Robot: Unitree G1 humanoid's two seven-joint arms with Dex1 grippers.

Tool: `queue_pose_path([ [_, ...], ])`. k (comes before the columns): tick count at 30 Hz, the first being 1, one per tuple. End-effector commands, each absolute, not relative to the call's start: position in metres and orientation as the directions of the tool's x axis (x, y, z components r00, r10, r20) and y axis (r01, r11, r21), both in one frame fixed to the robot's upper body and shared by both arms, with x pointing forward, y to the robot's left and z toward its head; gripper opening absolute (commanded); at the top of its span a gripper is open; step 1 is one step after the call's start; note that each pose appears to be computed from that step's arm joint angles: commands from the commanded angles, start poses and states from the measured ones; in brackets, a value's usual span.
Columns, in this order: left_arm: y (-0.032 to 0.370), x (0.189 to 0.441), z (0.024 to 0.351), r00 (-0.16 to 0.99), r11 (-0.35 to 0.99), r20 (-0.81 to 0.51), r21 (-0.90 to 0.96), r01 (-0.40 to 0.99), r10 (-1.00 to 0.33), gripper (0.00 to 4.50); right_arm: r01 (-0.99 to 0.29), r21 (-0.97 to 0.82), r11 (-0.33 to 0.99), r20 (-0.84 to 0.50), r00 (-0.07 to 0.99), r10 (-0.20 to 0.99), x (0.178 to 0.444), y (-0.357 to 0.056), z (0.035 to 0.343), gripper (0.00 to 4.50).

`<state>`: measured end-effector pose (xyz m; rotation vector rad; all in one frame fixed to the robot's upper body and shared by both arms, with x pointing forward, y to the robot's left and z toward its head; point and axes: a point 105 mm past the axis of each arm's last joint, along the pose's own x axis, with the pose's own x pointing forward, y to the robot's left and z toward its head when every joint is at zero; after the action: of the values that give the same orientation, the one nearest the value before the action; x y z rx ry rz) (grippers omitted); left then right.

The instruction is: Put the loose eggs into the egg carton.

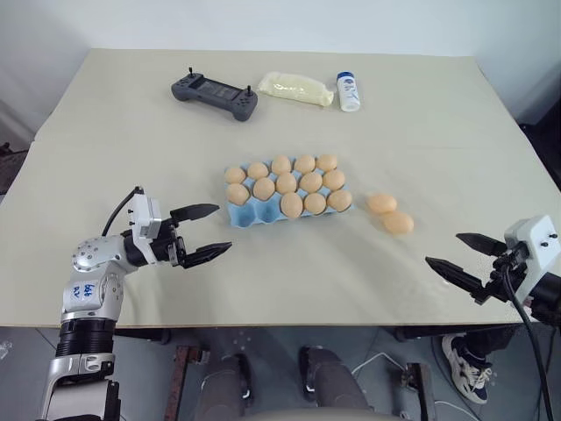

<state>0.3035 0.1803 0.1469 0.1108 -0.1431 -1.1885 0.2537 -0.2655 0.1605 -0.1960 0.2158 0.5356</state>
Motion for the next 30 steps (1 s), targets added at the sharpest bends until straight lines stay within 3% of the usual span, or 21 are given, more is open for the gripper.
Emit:
queue_pose_path([
  [1, 0.18, 0.305, 0.155, 0.351, 0.357, 0.07, 0.196, 0.913, -0.934, 4.5, -0.495, -0.162, 0.854, -0.184, 0.865, 0.467, 0.27, -0.26, 0.171, 4.48],
  [12, 0.178, 0.305, 0.157, 0.361, 0.37, 0.081, 0.207, 0.906, -0.929, 4.5, -0.488, -0.154, 0.859, -0.194, 0.868, 0.458, 0.329, -0.243, 0.146, 4.48],
  [21, 0.178, 0.301, 0.156, 0.379, 0.388, 0.085, 0.209, 0.898, -0.921, 4.5, -0.494, -0.163, 0.854, -0.253, 0.857, 0.448, 0.346, -0.238, 0.129, 4.48],
  [25, 0.178, 0.301, 0.157, 0.384, 0.394, 0.087, 0.209, 0.895, -0.919, 4.5, -0.491, -0.159, 0.856, -0.245, 0.86, 0.448, 0.348, -0.237, 0.13, 3.61],
  [30, 0.179, 0.3, 0.157, 0.39, 0.4, 0.087, 0.21, 0.892, -0.917, 4.5, -0.494, -0.169, 0.853, -0.243, 0.859, 0.45, 0.343, -0.237, 0.136, 1.9],
])
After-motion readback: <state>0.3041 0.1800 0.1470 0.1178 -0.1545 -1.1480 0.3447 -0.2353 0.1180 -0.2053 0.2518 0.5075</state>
